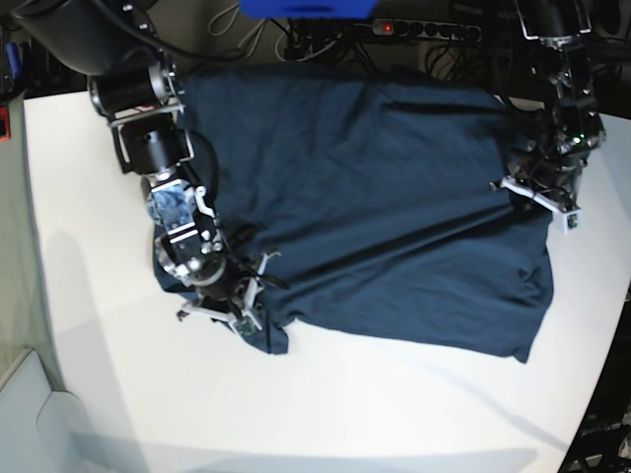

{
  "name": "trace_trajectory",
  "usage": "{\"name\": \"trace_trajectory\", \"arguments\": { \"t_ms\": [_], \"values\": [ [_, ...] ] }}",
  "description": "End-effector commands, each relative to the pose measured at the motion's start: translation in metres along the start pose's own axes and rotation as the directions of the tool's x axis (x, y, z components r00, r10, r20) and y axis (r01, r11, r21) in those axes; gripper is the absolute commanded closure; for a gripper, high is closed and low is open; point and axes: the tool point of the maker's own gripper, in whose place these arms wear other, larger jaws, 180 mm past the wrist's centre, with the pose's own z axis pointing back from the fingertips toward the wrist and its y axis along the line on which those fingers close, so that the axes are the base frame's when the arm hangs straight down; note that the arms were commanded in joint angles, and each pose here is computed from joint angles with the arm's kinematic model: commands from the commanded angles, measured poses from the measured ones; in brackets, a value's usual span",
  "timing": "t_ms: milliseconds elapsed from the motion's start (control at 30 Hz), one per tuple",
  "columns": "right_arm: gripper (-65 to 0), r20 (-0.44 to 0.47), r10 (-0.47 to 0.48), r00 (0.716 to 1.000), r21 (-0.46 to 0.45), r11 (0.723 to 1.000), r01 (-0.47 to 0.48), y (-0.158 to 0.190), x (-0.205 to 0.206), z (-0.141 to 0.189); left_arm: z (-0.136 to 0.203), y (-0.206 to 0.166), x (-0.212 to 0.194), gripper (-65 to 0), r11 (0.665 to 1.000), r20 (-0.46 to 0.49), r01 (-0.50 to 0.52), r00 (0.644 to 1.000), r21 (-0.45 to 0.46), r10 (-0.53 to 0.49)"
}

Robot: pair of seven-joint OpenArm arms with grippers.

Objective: Layout the t-shirt on the table in an organized manner, then fold the t-shirt properly
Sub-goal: 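Regrasp the hem with the right gripper and drag it outward, then grasp the shirt sides with both grippers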

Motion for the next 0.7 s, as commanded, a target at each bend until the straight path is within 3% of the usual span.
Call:
{"name": "trace_trajectory", "arguments": {
  "t_ms": [0,100,600,667],
  "values": [
    [-10.1,0.068,0.016,0.998,-0.034,0.999,-0.014,-0.019,0.026,0.001,0.002,0.006,0.011,-11.8,1.0,0.027,0.007,1.0,0.014,-0.007],
    [0.0,0.072,0.024,0.997,-0.05,0.999,-0.021,-0.03,0.033,0.001,0.003,0.007,0.009,-11.8,1.0,0.022,0.007,1.0,0.015,-0.008],
    [0.0,0.099,0.084,0.992,-0.162,0.984,-0.067,-0.106,0.068,0.008,0.005,0.004,0.003,-11.8,1.0,0.009,0.008,1.0,0.007,-0.008],
    [-2.5,0.099,0.097,0.99,-0.184,0.98,-0.078,-0.12,0.072,0.012,0.005,0.003,0.002,-11.8,1.0,0.007,0.006,1.0,0.005,-0.006]
  ]
}}
